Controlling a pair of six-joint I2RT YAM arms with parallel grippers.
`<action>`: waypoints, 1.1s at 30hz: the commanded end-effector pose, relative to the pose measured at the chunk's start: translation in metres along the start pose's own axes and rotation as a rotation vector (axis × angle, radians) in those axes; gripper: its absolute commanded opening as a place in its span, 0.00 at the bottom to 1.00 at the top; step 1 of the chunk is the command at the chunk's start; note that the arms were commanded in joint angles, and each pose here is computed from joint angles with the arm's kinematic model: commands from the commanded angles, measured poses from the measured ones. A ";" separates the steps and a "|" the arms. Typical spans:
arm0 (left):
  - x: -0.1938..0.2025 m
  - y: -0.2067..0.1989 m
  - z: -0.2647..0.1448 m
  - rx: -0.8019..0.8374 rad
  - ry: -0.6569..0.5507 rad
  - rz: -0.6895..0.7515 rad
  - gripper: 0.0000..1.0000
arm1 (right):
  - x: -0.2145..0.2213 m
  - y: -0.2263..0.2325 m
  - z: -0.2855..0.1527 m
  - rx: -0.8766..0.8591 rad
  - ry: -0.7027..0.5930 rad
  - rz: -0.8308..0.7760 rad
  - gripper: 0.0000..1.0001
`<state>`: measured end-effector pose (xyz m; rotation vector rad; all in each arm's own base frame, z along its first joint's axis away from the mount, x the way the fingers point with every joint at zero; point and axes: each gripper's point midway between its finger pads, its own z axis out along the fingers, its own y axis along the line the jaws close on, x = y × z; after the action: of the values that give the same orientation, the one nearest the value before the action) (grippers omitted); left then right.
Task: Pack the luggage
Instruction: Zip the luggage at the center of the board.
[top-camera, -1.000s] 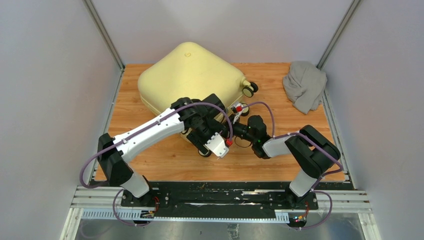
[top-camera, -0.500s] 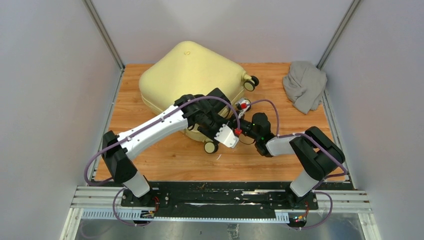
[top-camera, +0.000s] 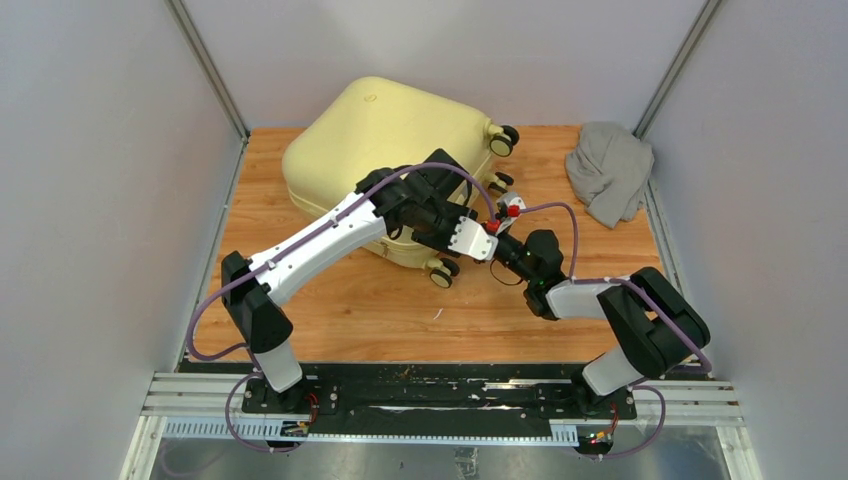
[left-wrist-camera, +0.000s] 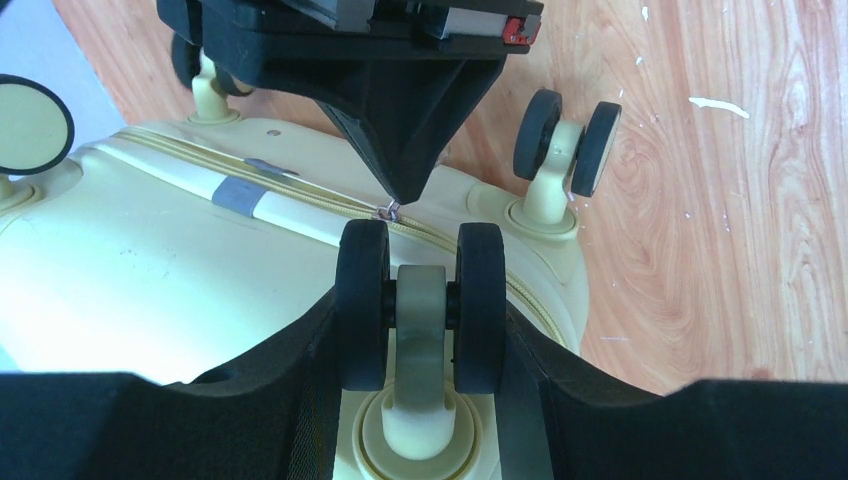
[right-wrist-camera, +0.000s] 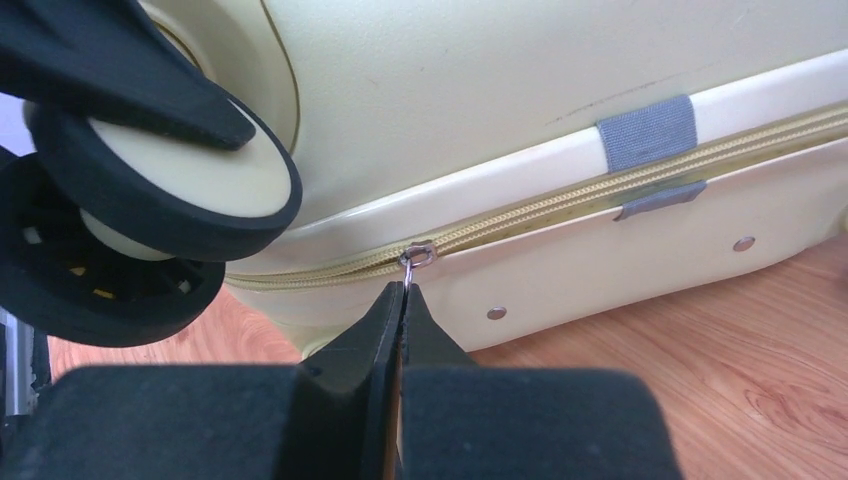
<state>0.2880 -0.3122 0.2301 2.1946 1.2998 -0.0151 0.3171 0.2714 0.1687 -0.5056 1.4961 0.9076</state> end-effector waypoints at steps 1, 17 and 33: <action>-0.017 0.072 -0.046 -0.305 -0.068 -0.009 0.00 | -0.018 0.017 -0.007 -0.062 -0.071 -0.029 0.00; -0.031 0.082 -0.061 -0.337 -0.138 -0.036 0.00 | 0.010 0.044 -0.005 -0.179 -0.030 0.049 0.00; -0.036 0.119 -0.069 -0.522 -0.188 -0.200 0.00 | -0.003 0.094 -0.018 -0.235 -0.095 0.007 0.00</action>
<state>0.2997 -0.3236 0.2423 2.0468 1.3886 -0.0457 0.2641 0.3005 0.1789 -0.5409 1.3913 1.0472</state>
